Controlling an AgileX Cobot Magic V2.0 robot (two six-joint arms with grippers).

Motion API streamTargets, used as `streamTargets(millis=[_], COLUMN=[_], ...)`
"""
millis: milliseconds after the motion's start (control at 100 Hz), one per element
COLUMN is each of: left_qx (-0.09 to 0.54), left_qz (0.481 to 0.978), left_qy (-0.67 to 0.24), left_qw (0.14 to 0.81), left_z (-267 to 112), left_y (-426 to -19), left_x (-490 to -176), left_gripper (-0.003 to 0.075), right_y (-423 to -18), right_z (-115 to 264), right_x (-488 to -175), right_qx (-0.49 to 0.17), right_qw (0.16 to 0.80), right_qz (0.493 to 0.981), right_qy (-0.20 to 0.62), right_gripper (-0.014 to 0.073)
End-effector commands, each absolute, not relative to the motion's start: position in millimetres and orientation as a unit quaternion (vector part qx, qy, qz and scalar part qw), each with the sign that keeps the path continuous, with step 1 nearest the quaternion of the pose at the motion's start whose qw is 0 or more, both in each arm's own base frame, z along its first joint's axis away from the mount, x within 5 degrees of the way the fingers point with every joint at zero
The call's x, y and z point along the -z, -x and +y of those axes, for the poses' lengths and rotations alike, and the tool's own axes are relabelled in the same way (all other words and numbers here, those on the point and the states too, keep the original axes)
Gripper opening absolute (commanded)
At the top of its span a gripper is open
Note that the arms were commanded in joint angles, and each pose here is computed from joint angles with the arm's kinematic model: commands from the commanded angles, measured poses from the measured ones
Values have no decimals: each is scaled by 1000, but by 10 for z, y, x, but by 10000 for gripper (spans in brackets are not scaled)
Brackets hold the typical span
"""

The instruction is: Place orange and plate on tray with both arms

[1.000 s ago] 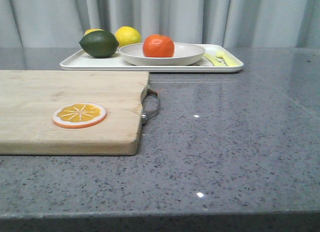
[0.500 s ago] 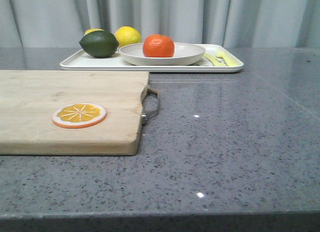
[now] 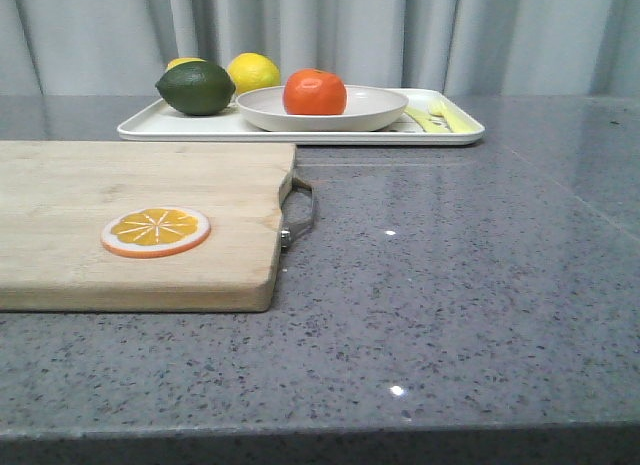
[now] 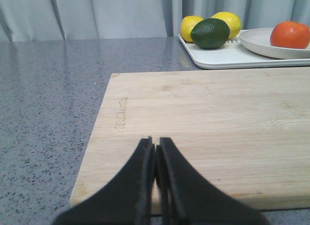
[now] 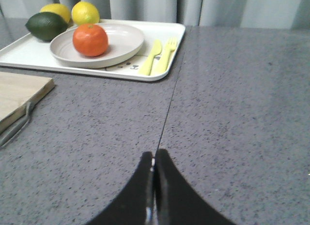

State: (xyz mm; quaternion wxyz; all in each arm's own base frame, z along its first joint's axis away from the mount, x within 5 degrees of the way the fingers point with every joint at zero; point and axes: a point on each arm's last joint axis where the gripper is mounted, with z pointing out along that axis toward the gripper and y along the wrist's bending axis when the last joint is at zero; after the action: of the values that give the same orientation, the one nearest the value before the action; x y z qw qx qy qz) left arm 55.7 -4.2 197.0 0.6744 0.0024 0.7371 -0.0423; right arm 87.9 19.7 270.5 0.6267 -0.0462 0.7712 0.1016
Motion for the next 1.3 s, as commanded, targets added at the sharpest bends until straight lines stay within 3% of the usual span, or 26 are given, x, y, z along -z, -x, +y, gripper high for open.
streamTargets(millis=[0, 640, 1290], left_qx=[44, 44, 44], left_qz=[709, 709, 709], left_qy=[2, 2, 2], left_qw=[704, 704, 704], left_z=[-35, -35, -35], left_y=[-546, -546, -546], left_x=[-1979, -1979, -1979], left_gripper=[-19, -19, -19], right_y=[-868, -563, -551], right_z=[159, -12, -15], right_x=[-2827, -2058, -2033], right_qx=[-92, -22, -21], right_qw=[688, 733, 730], right_qz=[719, 679, 682], right_qy=[35, -35, -36], right_gripper=[-69, -69, -69])
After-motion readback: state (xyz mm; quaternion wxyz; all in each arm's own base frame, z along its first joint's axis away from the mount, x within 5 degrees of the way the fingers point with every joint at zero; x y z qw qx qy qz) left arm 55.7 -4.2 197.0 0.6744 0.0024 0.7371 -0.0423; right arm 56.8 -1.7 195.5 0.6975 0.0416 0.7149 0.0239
